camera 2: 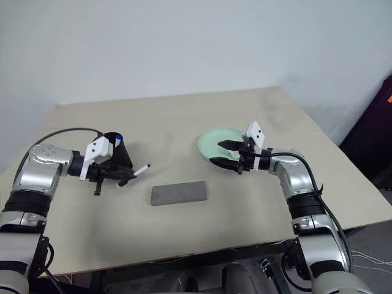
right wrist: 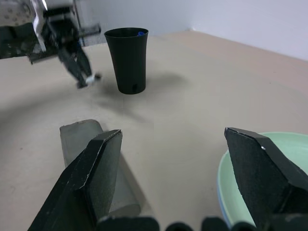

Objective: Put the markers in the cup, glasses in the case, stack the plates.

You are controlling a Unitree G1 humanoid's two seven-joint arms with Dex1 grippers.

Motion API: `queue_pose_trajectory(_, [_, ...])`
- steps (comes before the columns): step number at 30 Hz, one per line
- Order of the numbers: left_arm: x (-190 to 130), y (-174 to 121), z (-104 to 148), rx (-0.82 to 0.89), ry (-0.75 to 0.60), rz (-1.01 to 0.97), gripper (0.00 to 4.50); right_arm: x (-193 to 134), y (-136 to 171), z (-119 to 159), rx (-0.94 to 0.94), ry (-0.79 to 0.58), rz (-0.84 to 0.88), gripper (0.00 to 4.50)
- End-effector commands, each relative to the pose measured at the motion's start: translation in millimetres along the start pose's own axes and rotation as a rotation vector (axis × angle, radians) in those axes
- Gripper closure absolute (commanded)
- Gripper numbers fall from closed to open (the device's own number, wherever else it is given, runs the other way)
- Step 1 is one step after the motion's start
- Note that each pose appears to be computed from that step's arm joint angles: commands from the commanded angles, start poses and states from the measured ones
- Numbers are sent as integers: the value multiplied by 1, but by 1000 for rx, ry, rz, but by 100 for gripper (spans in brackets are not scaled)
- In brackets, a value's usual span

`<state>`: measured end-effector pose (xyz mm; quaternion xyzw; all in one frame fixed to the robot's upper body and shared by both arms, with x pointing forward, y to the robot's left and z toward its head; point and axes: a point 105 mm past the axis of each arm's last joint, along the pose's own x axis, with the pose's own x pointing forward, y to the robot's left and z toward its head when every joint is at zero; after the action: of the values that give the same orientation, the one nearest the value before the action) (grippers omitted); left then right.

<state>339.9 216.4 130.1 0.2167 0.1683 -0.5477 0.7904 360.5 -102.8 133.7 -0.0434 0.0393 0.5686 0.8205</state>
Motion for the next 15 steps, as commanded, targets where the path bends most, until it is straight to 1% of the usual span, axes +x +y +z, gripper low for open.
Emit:
queue_pose_trajectory(1, [-10,22,47,38,-233,201,448,3,-1,18,-56,-28,11,80])
queue_pose_trajectory(3, [-19,38,67,36,-356,345,448,4,-1,19,-57,-27,13,80])
queue_pose_trajectory(5, [-31,54,77,55,-419,510,448,4,0,18,-58,-26,15,80])
queue_pose_trajectory(8, [-51,73,78,53,-469,731,448,3,0,18,-58,-26,17,80])
queue_pose_trajectory(10, [-62,81,77,34,-506,829,448,3,0,18,-58,-25,18,80])
queue_pose_trajectory(13, [-71,85,74,58,-515,921,448,4,0,19,-60,-24,18,80])
queue_pose_trajectory(15, [-73,88,68,62,-484,964,448,5,-1,20,-62,-27,17,80])
